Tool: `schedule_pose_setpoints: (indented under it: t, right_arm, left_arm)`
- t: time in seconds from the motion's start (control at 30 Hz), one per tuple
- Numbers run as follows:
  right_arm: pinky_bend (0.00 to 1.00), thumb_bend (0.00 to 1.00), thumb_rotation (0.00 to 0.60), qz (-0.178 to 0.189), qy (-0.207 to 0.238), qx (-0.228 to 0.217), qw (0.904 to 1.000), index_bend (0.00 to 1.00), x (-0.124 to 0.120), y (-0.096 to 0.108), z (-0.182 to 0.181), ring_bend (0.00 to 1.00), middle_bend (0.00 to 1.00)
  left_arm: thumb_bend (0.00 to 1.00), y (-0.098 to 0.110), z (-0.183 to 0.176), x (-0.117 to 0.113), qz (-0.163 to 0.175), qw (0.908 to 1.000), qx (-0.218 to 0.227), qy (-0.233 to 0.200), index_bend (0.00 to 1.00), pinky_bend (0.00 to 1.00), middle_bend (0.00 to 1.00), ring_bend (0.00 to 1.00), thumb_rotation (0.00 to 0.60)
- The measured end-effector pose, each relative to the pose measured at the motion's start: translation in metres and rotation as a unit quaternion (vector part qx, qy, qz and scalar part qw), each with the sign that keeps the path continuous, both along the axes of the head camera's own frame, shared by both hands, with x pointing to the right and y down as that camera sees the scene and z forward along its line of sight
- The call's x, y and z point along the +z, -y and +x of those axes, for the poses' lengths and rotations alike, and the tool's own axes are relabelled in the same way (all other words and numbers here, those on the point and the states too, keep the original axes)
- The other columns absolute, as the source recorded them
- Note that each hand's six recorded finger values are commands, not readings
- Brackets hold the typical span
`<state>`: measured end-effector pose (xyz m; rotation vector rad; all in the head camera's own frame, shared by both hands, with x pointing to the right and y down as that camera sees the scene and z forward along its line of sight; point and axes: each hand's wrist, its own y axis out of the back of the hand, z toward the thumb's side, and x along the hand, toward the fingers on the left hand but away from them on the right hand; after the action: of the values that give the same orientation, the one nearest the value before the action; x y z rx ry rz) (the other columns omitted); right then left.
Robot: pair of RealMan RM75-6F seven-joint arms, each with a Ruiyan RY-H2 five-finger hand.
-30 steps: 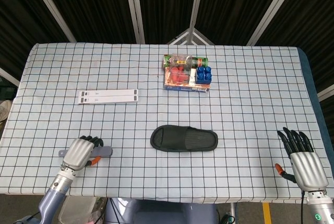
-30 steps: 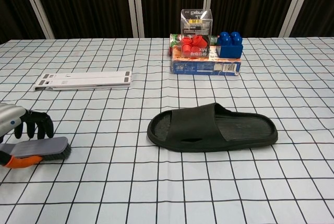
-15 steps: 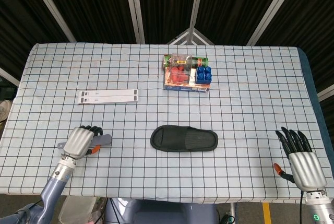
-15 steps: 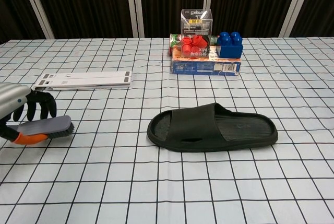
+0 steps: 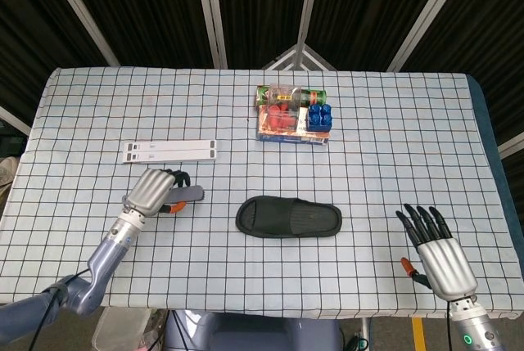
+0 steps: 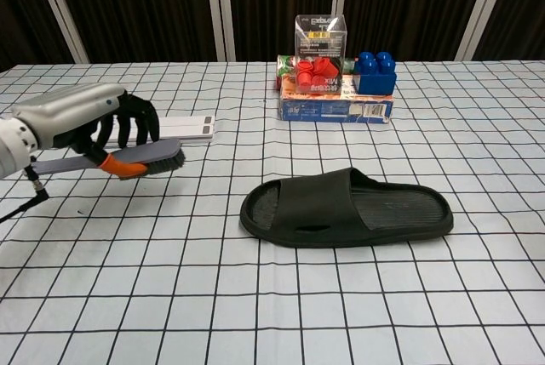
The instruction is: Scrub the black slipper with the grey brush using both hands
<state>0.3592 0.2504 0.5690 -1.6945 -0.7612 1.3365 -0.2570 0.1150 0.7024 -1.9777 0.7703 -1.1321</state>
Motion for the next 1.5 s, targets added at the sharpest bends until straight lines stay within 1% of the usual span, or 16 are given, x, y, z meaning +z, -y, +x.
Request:
schedule_pose_setpoints:
  t: [0.03,0.07,0.13,0.17,0.27,0.37,0.43,0.53,0.67,0.8,0.87,1.0,1.17,1.3,1.4,1.5]
  right_arm:
    - [0.10,0.41,0.600,-0.001,-0.001,-0.010,1.0000,0.00,0.001,0.000,-0.005,0.00,0.00]
    - [0.11,0.41,0.600,-0.001,-0.003,-0.018,0.9998,0.00,0.001,-0.001,-0.009,0.00,0.00]
    - [0.22,0.41,0.600,0.002,-0.009,-0.031,0.9995,0.00,0.003,-0.002,-0.018,0.00,0.00]
    - [0.25,0.43,0.600,0.004,-0.011,-0.035,0.9993,0.00,0.003,-0.003,-0.021,0.00,0.01]
    - [0.29,0.49,0.600,0.008,-0.014,-0.048,0.9987,0.00,0.005,-0.009,-0.036,0.02,0.03]
    - [0.31,0.52,0.600,0.003,-0.004,-0.069,0.9976,0.00,0.010,-0.016,-0.060,0.04,0.05]
    - [0.33,0.56,0.600,-0.004,0.010,-0.090,0.9959,0.00,0.015,-0.021,-0.079,0.06,0.07]
    - [0.36,0.65,0.600,-0.011,0.035,-0.123,0.9917,0.00,0.021,-0.024,-0.104,0.09,0.10]
    - [0.36,0.71,0.600,-0.021,0.063,-0.153,0.9860,0.00,0.029,-0.025,-0.127,0.11,0.11]
    - [0.36,0.73,0.600,-0.038,0.089,-0.178,0.9793,0.00,0.041,-0.025,-0.148,0.13,0.12]
    - [0.36,0.74,0.600,-0.040,0.100,-0.183,0.9772,0.00,0.044,-0.022,-0.155,0.15,0.14]
    - [0.36,0.74,0.600,-0.045,0.119,-0.183,0.9749,0.00,0.054,-0.014,-0.162,0.15,0.14]
    - [0.36,0.75,0.600,-0.055,0.129,-0.185,0.9727,0.00,0.065,-0.007,-0.169,0.15,0.14]
    - [0.35,0.75,0.600,-0.070,0.127,-0.186,0.9718,0.00,0.077,-0.006,-0.178,0.15,0.14]
    - [0.34,0.75,0.600,-0.080,0.121,-0.188,0.9712,0.00,0.084,-0.008,-0.185,0.13,0.12]
    - [0.30,0.75,0.600,-0.080,0.116,-0.195,0.9705,0.00,0.086,-0.010,-0.191,0.09,0.10]
  left_arm:
    - [0.68,0.005,0.007,0.001,-0.007,0.9999,-0.003,-0.011,0.61,0.62,0.71,0.60,0.600]
    - [0.68,0.008,0.013,0.003,-0.014,0.9997,-0.005,-0.020,0.61,0.62,0.71,0.60,0.600]
    - [0.68,0.013,0.028,0.007,-0.032,0.9987,-0.006,-0.039,0.61,0.62,0.71,0.60,0.600]
    - [0.68,0.014,0.035,0.008,-0.039,0.9982,-0.004,-0.045,0.61,0.62,0.71,0.60,0.600]
    - [0.68,0.016,0.061,0.011,-0.058,0.9962,0.010,-0.065,0.61,0.62,0.71,0.60,0.600]
    - [0.68,0.017,0.088,0.013,-0.076,0.9934,0.025,-0.082,0.61,0.62,0.71,0.60,0.600]
    - [0.68,0.018,0.102,0.012,-0.084,0.9916,0.032,-0.092,0.61,0.62,0.71,0.60,0.600]
    - [0.68,0.020,0.113,0.008,-0.088,0.9903,0.037,-0.101,0.61,0.62,0.71,0.60,0.600]
    - [0.68,0.023,0.120,0.002,-0.079,0.9909,0.045,-0.100,0.60,0.62,0.71,0.60,0.600]
    - [0.68,0.025,0.128,-0.007,-0.070,0.9913,0.054,-0.098,0.60,0.62,0.71,0.60,0.600]
    - [0.68,0.026,0.131,-0.010,-0.067,0.9918,0.056,-0.094,0.60,0.62,0.71,0.60,0.600]
    - [0.68,0.027,0.135,-0.015,-0.063,0.9925,0.059,-0.087,0.60,0.62,0.70,0.60,0.600]
    - [0.68,0.027,0.139,-0.019,-0.058,0.9932,0.064,-0.078,0.60,0.62,0.70,0.60,0.600]
    - [0.68,0.028,0.142,-0.019,-0.057,0.9939,0.067,-0.066,0.60,0.62,0.71,0.60,0.600]
    - [0.68,0.028,0.146,-0.018,-0.058,0.9942,0.067,-0.060,0.60,0.62,0.71,0.60,0.600]
    - [0.68,0.028,0.150,-0.017,-0.059,0.9943,0.068,-0.057,0.60,0.62,0.71,0.60,0.600]
